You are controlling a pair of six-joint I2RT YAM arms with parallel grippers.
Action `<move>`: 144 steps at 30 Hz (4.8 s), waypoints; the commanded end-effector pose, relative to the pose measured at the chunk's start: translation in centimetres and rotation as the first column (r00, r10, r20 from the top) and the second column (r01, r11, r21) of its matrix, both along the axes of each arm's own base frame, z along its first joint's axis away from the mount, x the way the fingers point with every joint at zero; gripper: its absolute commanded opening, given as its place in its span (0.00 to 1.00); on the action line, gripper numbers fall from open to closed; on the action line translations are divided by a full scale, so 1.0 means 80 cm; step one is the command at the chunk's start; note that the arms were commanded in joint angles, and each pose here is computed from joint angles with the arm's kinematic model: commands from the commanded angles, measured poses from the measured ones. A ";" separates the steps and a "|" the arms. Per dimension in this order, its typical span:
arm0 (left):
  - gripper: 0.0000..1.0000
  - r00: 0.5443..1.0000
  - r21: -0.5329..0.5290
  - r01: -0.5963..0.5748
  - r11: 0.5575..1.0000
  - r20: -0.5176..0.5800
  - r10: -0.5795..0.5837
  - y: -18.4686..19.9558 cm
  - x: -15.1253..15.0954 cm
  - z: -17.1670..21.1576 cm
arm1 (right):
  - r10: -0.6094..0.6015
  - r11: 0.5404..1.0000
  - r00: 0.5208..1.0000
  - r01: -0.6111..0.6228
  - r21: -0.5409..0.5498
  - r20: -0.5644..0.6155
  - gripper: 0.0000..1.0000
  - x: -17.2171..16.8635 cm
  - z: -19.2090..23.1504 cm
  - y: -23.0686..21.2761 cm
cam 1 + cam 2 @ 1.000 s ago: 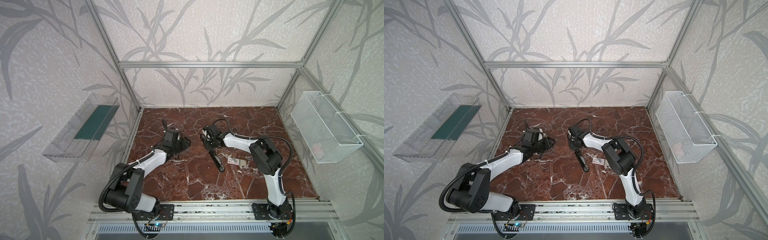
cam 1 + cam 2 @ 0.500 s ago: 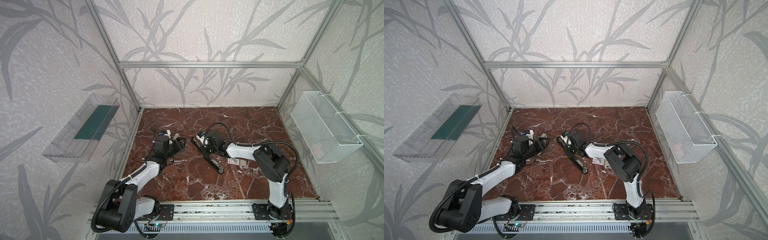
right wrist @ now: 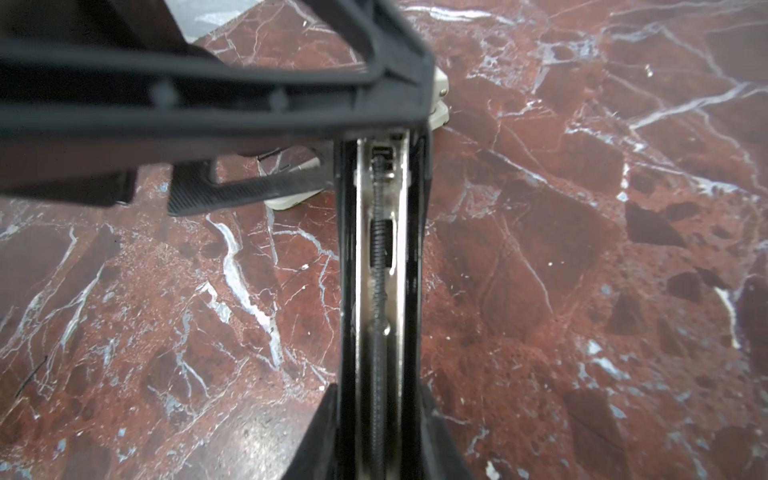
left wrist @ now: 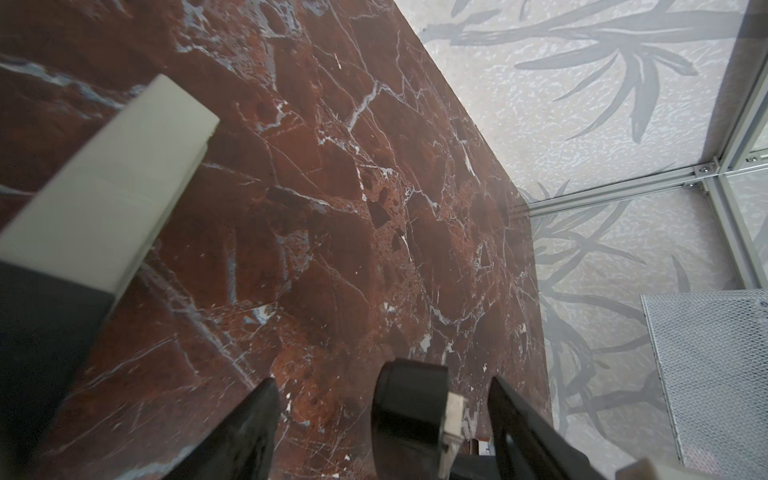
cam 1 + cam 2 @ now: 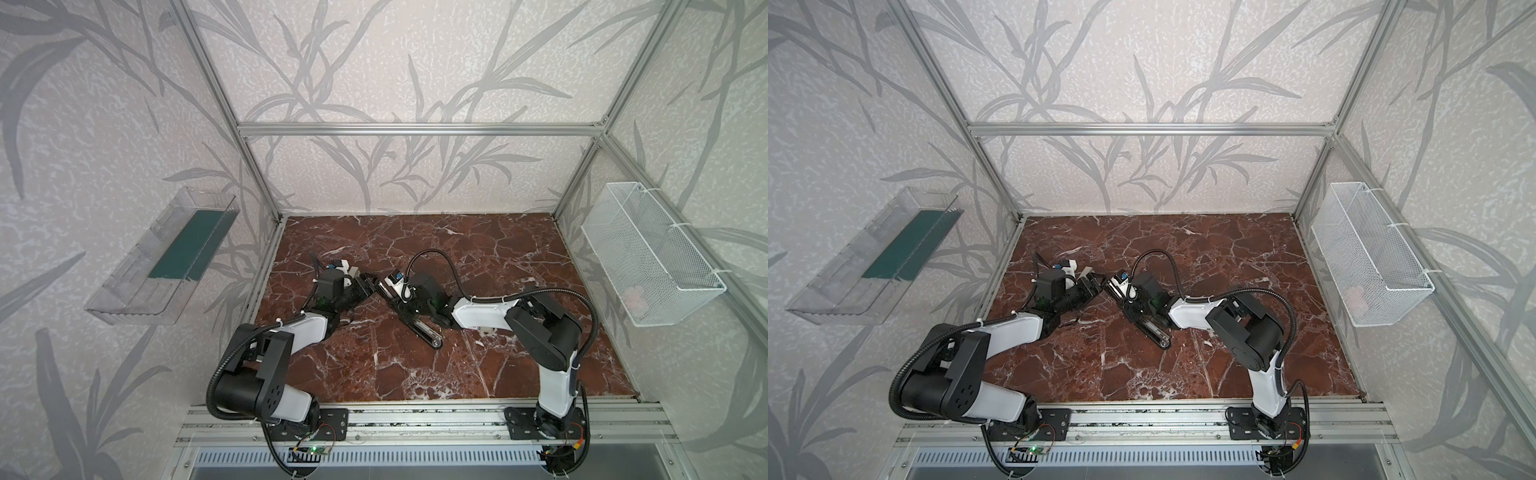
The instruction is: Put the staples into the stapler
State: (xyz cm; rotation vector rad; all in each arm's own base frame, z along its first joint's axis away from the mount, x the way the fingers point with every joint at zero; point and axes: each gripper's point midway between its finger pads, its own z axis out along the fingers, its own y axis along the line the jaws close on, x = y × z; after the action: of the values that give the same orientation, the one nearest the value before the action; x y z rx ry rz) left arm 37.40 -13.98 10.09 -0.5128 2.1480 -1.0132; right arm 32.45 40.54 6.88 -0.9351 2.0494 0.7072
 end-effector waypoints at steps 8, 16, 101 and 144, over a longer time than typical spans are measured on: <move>0.58 0.994 -0.139 0.103 0.985 0.042 -0.098 -0.033 0.009 0.019 | 0.022 0.992 0.993 -0.037 0.119 0.118 0.14 0.006 0.061 0.019; 0.28 0.991 -0.154 0.130 0.979 0.058 -0.123 -0.038 0.008 0.023 | 0.010 0.995 0.994 -0.021 0.096 0.113 0.24 0.007 0.056 0.014; 0.19 0.742 0.912 -0.196 0.361 0.378 -0.553 -0.133 -0.164 0.089 | 0.050 0.999 0.987 -0.047 0.020 -0.154 0.37 -0.162 -0.028 -0.113; 0.37 0.754 0.902 -0.076 0.424 0.330 -0.567 -0.133 -0.181 0.078 | -0.022 0.999 0.999 0.020 -0.045 -0.039 0.06 -0.134 -0.035 -0.116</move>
State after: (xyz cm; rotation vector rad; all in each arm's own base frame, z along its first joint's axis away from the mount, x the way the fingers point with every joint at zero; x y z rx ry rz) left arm 23.10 -23.79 14.05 0.7124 1.8165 0.1036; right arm 18.85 31.73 3.79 -1.0536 2.1019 0.7895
